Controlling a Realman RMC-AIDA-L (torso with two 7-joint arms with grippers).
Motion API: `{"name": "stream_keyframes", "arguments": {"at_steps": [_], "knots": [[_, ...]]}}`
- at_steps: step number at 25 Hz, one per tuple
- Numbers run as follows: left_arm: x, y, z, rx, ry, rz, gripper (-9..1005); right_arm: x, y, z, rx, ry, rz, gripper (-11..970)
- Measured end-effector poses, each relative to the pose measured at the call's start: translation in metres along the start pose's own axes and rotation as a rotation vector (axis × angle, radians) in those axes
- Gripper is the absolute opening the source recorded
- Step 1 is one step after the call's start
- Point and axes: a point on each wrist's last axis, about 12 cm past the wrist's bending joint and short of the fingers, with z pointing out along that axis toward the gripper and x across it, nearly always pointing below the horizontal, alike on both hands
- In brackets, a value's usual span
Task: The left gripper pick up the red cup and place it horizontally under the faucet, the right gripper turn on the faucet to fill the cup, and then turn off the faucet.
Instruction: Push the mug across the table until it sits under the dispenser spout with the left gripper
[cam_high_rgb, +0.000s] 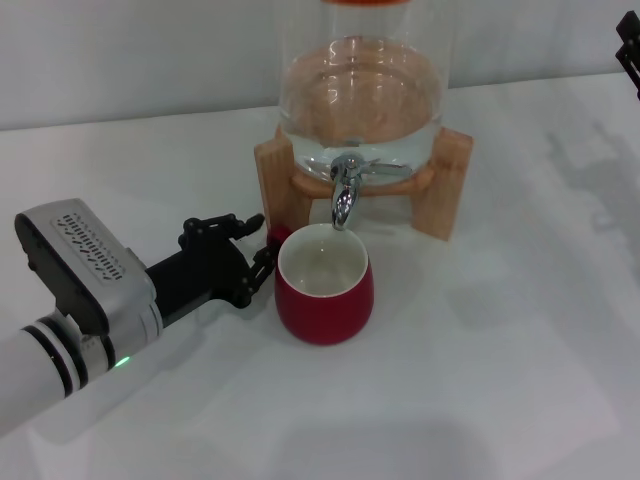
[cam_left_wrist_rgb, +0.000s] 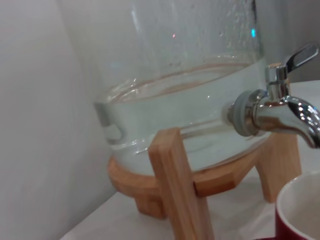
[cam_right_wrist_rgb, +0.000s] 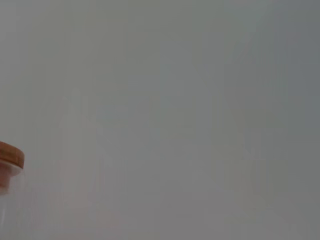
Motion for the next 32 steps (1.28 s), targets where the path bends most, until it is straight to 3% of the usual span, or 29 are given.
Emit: {"name": "stream_keyframes", "arguments": {"at_steps": [12, 32], "knots": [[0.001, 0.001, 0.000, -0.012, 0.011, -0.005, 461, 0.000, 0.000, 0.002, -0.001, 0.001, 0.000, 718], [0.016, -0.003, -0.012, -0.064, 0.061, -0.043, 489, 0.000, 0.000, 0.001, 0.005, 0.000, 0.001, 719]]}}
